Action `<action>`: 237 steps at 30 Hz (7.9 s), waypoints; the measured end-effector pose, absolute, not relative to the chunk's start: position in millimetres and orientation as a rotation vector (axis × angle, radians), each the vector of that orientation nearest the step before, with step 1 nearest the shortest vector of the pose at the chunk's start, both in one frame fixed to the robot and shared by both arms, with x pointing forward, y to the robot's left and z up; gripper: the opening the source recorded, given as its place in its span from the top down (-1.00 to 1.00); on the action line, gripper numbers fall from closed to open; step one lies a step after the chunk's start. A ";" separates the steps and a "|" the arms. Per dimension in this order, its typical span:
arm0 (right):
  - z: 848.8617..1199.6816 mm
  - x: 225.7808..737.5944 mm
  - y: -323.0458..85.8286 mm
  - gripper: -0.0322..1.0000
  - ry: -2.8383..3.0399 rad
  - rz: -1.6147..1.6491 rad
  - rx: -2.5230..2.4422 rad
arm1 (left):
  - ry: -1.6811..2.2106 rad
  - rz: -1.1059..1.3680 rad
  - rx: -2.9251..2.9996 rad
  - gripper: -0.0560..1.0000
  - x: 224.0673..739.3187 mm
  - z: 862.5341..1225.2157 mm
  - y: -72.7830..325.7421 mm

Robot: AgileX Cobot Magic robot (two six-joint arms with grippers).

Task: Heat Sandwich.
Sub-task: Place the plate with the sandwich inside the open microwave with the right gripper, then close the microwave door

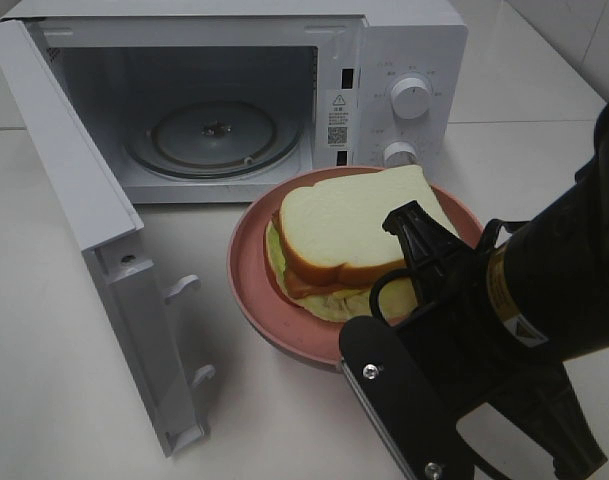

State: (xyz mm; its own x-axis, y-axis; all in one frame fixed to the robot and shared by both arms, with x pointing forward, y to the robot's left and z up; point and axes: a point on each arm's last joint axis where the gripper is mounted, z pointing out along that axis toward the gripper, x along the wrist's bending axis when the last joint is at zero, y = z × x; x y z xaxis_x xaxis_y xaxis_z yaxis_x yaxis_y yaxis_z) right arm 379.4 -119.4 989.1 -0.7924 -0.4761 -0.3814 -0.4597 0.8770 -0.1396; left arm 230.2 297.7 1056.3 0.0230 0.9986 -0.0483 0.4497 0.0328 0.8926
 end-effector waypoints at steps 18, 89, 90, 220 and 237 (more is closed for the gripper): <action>988.1 417.9 -148.3 0.86 2.586 -0.015 -0.963 | 1.535 0.895 1.524 -0.95 230.2 1056.3 297.7; 982.9 522.0 -35.5 0.86 2.512 0.085 -1.056 | 1.535 0.895 1.524 -0.95 230.2 1056.3 297.7; 982.1 525.4 -32.2 0.86 2.522 0.087 -1.039 | 1.535 0.895 1.524 -0.95 230.2 1056.3 297.7; 963.7 586.3 -22.7 -0.51 2.557 0.352 -0.211 | 1.535 0.895 1.524 -0.95 230.2 1056.3 297.7; 988.4 536.0 -64.0 -0.51 2.588 0.369 -0.112 | 1.535 0.895 1.524 -0.95 230.2 1056.3 297.7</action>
